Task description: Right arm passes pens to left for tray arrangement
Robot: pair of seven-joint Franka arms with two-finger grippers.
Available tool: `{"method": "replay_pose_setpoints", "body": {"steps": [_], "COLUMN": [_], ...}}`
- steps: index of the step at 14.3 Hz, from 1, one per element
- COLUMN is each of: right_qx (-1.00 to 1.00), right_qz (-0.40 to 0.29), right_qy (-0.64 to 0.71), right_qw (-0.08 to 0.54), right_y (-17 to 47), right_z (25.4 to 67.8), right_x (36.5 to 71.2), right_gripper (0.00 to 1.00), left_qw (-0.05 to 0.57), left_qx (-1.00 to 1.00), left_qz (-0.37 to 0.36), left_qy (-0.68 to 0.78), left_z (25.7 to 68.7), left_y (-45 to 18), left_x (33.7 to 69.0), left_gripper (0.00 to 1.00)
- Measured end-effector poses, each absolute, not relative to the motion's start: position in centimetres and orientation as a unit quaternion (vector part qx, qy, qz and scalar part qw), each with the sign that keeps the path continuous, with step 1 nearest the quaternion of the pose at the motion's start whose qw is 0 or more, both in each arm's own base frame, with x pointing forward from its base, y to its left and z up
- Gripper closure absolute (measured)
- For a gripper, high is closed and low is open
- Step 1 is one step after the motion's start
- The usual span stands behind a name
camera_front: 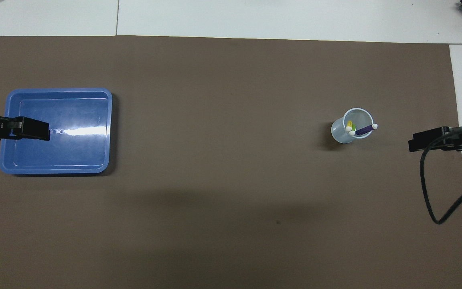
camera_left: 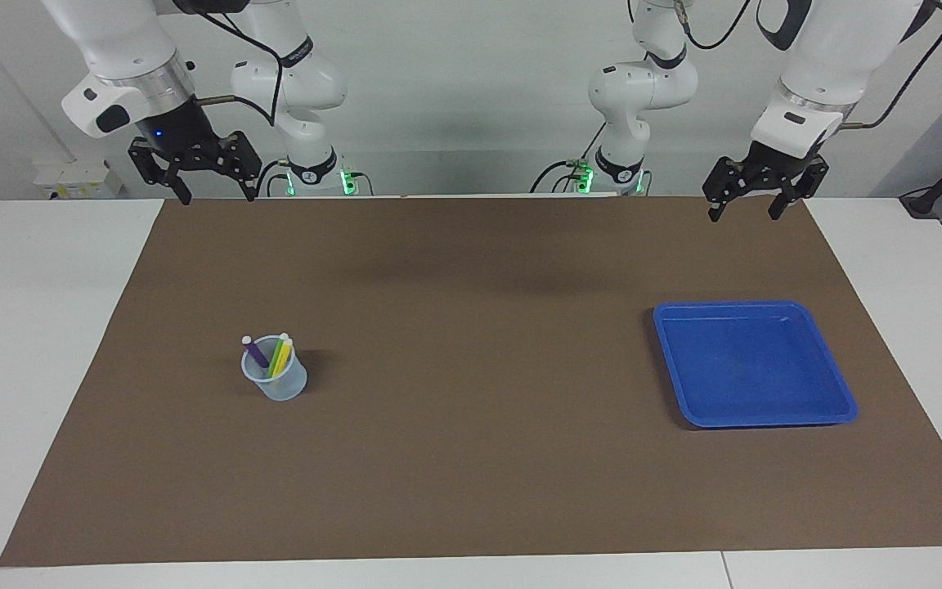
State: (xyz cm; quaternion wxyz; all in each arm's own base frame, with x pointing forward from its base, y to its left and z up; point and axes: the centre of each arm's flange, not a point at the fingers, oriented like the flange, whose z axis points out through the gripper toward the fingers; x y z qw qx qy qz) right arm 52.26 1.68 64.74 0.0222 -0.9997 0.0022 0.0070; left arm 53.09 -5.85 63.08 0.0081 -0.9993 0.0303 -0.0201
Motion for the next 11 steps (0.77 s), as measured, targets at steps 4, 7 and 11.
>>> {"method": "replay_pose_setpoints", "body": {"steps": [4, 7, 11], "right_qx": [-1.000, -1.000, -0.999], "right_qz": [0.007, 0.007, 0.017], "right_qy": [0.007, 0.011, 0.018], "right_qw": [0.022, 0.023, 0.023], "right_y": [1.1, 0.8, -0.1], "right_z": [64.7, 64.7, 63.8], "right_x": [52.3, 52.3, 52.0], "right_gripper": [0.00, 0.00, 0.00], "left_qw": [0.008, 0.008, 0.008], "left_qx": [-0.999, -0.999, -0.999], "left_qz": [-0.020, -0.020, -0.020], "left_qy": [0.030, 0.030, 0.030], "left_z": [63.1, 63.1, 63.1], "left_y": [-5.8, -5.8, -5.8], "left_x": [53.1, 53.1, 53.1], "left_gripper": [0.00, 0.00, 0.00]}}
